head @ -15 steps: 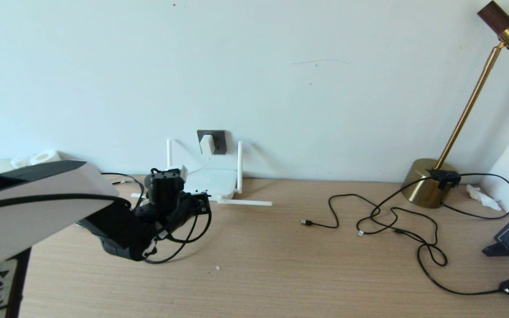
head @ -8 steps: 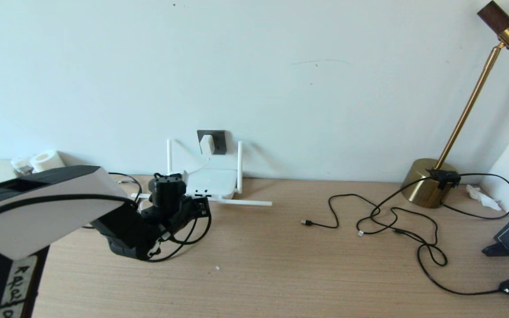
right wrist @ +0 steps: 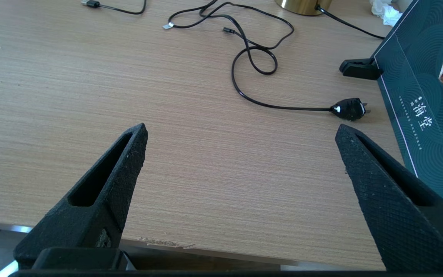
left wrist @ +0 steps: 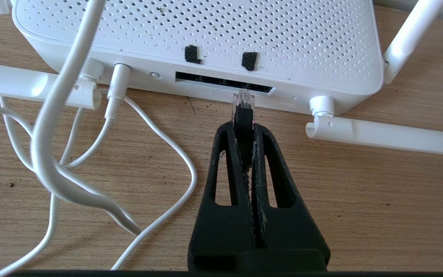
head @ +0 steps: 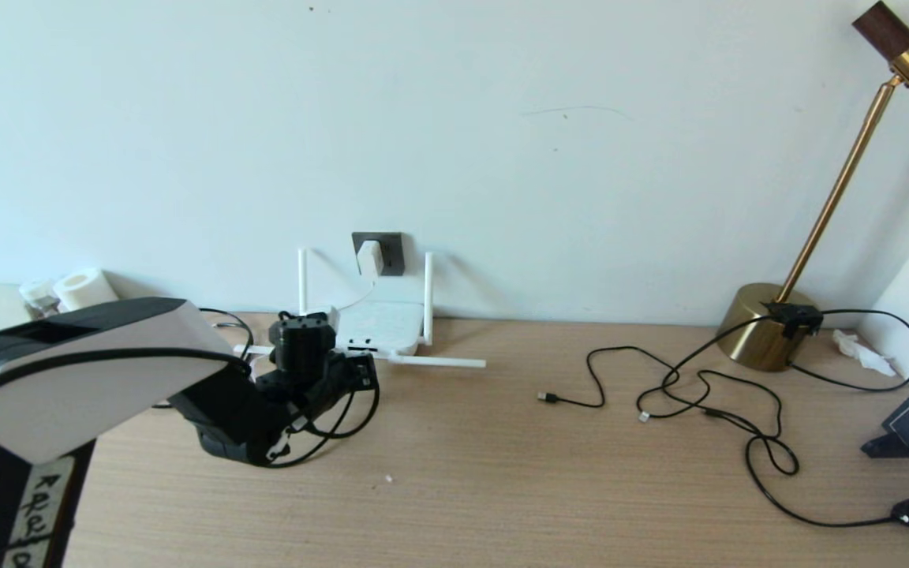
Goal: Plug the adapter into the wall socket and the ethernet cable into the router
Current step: Align cable and router interface, then plug cable into router interface
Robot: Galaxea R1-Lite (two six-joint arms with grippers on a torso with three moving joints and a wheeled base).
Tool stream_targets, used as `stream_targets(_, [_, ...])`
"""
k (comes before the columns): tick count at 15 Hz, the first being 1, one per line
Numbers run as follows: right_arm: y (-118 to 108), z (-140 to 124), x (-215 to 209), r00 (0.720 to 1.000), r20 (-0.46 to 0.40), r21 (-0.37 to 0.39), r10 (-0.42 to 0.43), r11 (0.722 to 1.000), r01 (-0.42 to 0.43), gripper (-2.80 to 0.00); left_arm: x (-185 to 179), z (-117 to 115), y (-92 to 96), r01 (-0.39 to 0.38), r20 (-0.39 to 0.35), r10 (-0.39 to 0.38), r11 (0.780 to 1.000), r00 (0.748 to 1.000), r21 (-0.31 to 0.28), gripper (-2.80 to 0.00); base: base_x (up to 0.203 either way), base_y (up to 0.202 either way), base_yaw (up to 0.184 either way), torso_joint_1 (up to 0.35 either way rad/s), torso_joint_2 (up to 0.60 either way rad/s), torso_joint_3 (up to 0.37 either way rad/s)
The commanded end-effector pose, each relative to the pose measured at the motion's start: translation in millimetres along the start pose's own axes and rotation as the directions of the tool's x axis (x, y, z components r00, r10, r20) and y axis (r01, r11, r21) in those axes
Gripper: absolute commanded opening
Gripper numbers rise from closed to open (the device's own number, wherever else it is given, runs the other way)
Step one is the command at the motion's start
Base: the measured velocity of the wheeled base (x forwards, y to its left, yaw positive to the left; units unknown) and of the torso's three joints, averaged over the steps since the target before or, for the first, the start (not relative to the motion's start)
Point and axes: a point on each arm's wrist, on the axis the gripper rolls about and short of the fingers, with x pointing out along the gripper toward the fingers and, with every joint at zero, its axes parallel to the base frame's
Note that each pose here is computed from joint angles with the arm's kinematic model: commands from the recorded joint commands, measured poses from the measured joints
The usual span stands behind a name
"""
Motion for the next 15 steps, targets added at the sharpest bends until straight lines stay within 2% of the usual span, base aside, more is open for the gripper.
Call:
stream_targets(1, [0.0, -0.2, 0.1, 1.0, -0.003, -0.001, 0.001, 1.0, -0.001, 0.0, 1.7, -1.8, 0.0, -0.001, 0.001, 0.001, 1.0, 1.0, -0.001, -2.8, 0.0, 0.0, 0.0, 0.0, 0.0, 0.0])
stream_targets(15, [0.0, -0.2, 0.1, 1.0, -0.003, -0.001, 0.001, 1.0, -0.001, 0.0, 7.7, -0.5, 2.4, -0.008, 0.003, 0.008, 1.0, 1.0, -0.004, -2.8, 0.0, 0.0, 0.0, 0.0, 0.0, 0.0])
